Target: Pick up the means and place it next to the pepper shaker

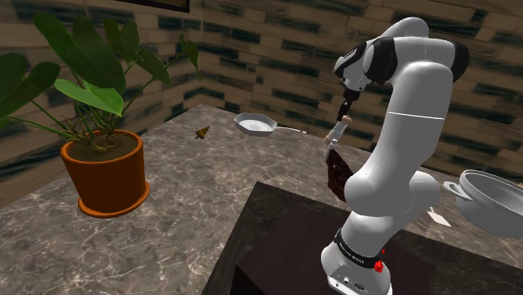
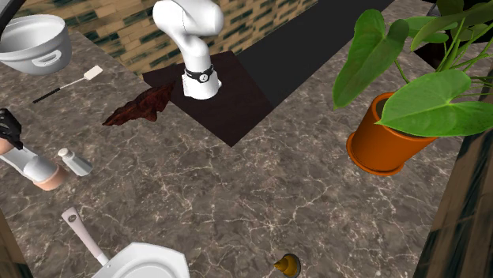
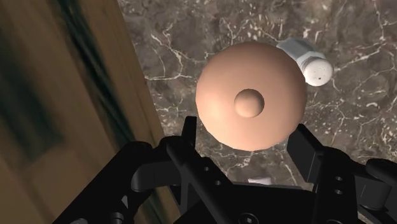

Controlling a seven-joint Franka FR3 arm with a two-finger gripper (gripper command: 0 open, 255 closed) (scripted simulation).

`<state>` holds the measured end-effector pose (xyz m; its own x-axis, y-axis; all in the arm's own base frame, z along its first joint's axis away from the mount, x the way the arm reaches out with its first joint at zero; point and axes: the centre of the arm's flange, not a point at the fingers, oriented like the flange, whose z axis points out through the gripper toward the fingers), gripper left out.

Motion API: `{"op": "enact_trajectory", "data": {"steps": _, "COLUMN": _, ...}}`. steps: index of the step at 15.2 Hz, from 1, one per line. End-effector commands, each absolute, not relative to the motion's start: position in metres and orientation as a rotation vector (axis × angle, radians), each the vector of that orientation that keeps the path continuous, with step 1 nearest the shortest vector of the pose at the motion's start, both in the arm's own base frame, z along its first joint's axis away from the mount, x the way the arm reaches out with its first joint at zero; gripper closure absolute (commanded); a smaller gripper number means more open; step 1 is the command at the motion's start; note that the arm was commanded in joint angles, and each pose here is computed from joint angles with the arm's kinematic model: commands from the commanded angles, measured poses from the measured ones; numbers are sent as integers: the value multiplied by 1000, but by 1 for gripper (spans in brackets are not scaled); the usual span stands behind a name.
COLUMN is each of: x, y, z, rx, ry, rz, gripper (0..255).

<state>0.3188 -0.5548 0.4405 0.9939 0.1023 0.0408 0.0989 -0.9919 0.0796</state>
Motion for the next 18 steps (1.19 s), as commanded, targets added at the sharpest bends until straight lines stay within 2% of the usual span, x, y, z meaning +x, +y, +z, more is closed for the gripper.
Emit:
{"op": "enact_trajectory", "data": {"steps": 1, "x": 318, "y": -556, "z": 429, "rx": 3059, "ry": 154, "rz": 69, "gripper": 255}}
{"op": "enact_trajectory", "data": {"steps": 5, "x": 318, "y": -556, "z": 410, "rx": 3059, "ry": 154, "rz": 69, "gripper": 255}}
{"op": "enact_trajectory", "data": {"steps": 13, "x": 318, "y": -556, "z": 410, "rx": 3059, "ry": 154, "rz": 69, "gripper": 255}}
{"op": "enact_trajectory", "data": {"steps": 14, "x": 318, "y": -556, "z": 410, "rx": 3059, "ry": 154, "rz": 69, "gripper": 0}}
{"op": "enact_trajectory", "data": {"steps": 18, "x": 318, "y": -556, "z": 410, "rx": 3059, "ry": 154, "rz": 69, "gripper": 0}}
